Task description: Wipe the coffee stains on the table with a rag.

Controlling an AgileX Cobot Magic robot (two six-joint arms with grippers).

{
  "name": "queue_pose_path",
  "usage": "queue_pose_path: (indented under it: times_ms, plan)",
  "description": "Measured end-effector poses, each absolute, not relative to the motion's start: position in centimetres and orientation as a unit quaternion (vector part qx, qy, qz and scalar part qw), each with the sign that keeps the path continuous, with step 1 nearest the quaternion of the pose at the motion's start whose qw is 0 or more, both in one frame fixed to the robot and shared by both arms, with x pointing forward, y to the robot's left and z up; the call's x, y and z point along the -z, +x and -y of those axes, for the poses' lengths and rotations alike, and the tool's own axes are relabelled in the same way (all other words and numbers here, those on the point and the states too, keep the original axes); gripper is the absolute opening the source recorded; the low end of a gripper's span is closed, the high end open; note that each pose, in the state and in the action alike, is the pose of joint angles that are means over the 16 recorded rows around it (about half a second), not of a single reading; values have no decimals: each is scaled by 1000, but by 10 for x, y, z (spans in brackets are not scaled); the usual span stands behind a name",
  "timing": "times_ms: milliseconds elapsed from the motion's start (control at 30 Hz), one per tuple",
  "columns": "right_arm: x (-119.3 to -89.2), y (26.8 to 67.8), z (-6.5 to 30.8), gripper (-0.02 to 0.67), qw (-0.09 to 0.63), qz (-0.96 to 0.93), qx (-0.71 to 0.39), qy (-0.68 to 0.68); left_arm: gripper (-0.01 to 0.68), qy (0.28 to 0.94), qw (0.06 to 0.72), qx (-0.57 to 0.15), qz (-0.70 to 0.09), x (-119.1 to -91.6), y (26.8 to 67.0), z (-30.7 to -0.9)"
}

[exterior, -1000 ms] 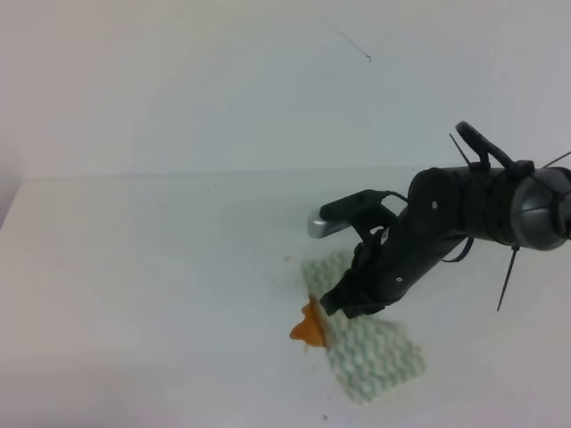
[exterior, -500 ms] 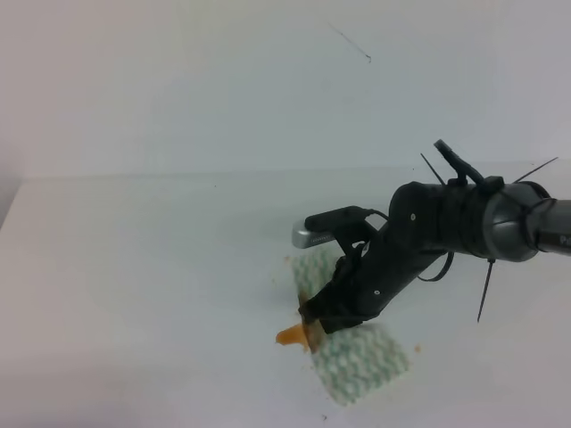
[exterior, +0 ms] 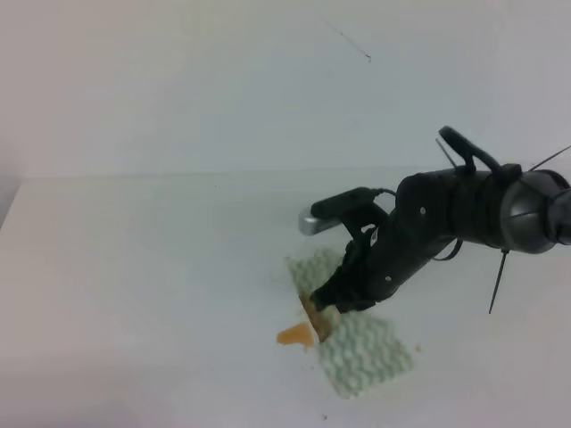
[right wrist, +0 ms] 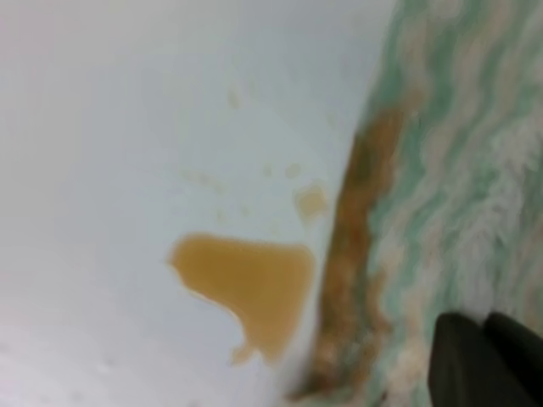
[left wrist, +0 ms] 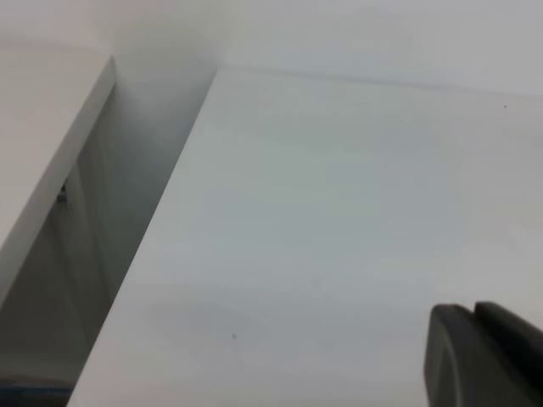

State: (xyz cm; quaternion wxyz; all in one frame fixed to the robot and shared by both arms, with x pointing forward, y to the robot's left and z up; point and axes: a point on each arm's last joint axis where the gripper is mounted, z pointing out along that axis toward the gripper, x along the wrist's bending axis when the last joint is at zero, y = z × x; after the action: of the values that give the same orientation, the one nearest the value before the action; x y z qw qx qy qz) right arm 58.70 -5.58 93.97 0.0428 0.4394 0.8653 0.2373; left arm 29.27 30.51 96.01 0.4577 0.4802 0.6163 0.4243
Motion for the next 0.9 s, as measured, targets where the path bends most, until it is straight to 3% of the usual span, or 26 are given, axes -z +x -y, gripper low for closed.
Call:
queue_pose_path:
  times_ms: [367,633,900]
  plan:
    - [-967,583,41,0,-1,-844,-328,425,-3,480,458,-424,-616,-960,293,-305]
    - [-938,583,34,1,-48,-847,-315,426,-3,480,458,-424,-616,-959,293,-305]
    - [-909,583,44,3,-35,-875,-233,423,-3,480,458,-424,-616,-959,293,-305]
